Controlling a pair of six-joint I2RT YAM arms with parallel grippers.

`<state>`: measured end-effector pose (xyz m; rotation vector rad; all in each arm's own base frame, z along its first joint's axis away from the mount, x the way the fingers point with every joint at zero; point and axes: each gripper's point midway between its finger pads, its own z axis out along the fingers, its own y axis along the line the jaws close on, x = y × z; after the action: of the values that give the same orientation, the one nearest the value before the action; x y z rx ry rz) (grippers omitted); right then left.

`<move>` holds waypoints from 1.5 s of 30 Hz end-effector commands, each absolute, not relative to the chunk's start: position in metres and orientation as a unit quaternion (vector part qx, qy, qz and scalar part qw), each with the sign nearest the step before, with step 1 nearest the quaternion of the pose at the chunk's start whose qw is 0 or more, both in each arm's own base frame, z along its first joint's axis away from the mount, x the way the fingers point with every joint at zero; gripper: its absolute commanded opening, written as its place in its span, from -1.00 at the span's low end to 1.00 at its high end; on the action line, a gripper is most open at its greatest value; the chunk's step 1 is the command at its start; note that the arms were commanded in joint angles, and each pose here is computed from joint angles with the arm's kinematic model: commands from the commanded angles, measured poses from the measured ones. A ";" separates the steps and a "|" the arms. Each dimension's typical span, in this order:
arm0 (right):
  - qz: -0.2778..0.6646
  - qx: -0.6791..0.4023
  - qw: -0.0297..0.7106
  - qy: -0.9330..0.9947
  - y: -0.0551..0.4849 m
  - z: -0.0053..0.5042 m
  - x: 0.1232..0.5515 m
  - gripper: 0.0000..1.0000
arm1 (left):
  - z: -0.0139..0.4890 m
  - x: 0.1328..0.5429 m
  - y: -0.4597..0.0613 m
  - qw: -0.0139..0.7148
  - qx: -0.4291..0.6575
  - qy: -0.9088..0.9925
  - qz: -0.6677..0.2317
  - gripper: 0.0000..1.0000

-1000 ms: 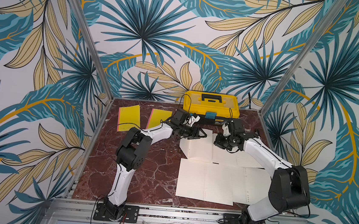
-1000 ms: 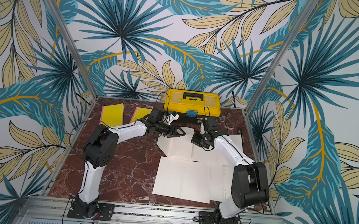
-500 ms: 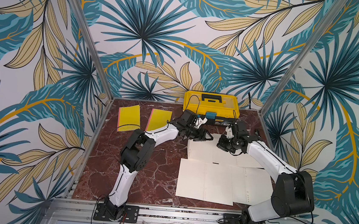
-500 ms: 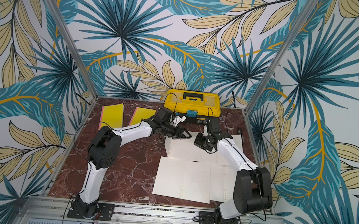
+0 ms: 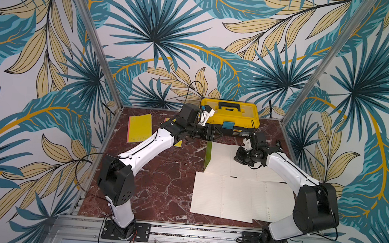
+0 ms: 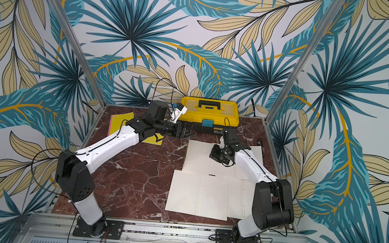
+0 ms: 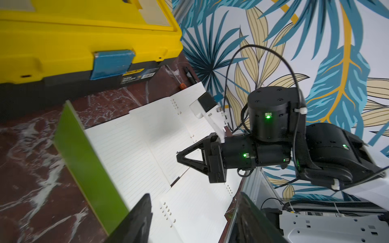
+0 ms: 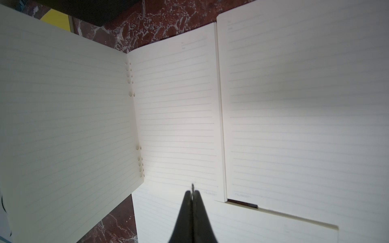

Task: Close the notebook
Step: Close the notebook at the center of the board.

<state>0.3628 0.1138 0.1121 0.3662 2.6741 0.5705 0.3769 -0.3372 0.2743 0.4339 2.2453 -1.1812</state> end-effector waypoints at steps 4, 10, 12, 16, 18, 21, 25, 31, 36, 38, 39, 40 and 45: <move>0.200 0.128 0.174 0.956 0.113 0.100 0.357 -0.88 | 0.220 0.386 -0.293 0.265 0.109 0.886 -0.365 0.31; 0.202 0.127 0.173 0.955 0.114 0.100 0.357 -0.88 | 0.181 0.391 -0.294 0.235 0.105 0.902 -0.346 0.30; 0.206 0.126 0.175 0.955 0.115 0.101 0.358 -0.87 | 0.164 0.394 -0.297 0.218 0.101 0.909 -0.341 0.29; 0.214 0.120 0.176 0.953 0.118 0.105 0.359 -0.82 | 0.139 0.399 -0.302 0.199 0.099 0.918 -0.329 0.29; 0.220 0.113 0.173 0.953 0.121 0.105 0.362 -0.80 | 0.127 0.402 -0.304 0.190 0.097 0.922 -0.323 0.28; 0.228 0.107 0.154 0.955 0.127 0.097 0.366 -0.79 | 0.114 0.405 -0.307 0.179 0.095 0.926 -0.318 0.28; 0.231 0.108 0.138 0.957 0.131 0.080 0.373 -0.84 | 0.103 0.408 -0.312 0.170 0.095 0.929 -0.315 0.28; 0.248 0.109 0.129 0.954 0.140 0.067 0.384 -0.85 | 0.097 0.405 -0.326 0.157 0.108 0.925 -0.329 0.27; 0.237 0.113 0.112 0.958 0.139 0.049 0.390 -0.85 | 0.092 0.407 -0.332 0.150 0.106 0.926 -0.331 0.26; 0.229 0.115 0.104 0.961 0.138 0.040 0.391 -0.86 | 0.089 0.407 -0.333 0.148 0.105 0.927 -0.329 0.26; 0.227 0.116 0.099 0.962 0.138 0.035 0.392 -0.86 | 0.086 0.407 -0.332 0.145 0.103 0.928 -0.327 0.26; 0.225 0.116 0.095 0.963 0.138 0.031 0.392 -0.86 | 0.083 0.406 -0.332 0.142 0.102 0.930 -0.324 0.26; 0.219 0.119 0.084 0.965 0.137 0.017 0.393 -0.87 | 0.072 0.405 -0.329 0.132 0.099 0.935 -0.315 0.27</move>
<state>0.3903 0.1393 0.0245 0.3671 2.8685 0.6829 0.4026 -0.3273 0.0715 0.2821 2.7098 -0.9218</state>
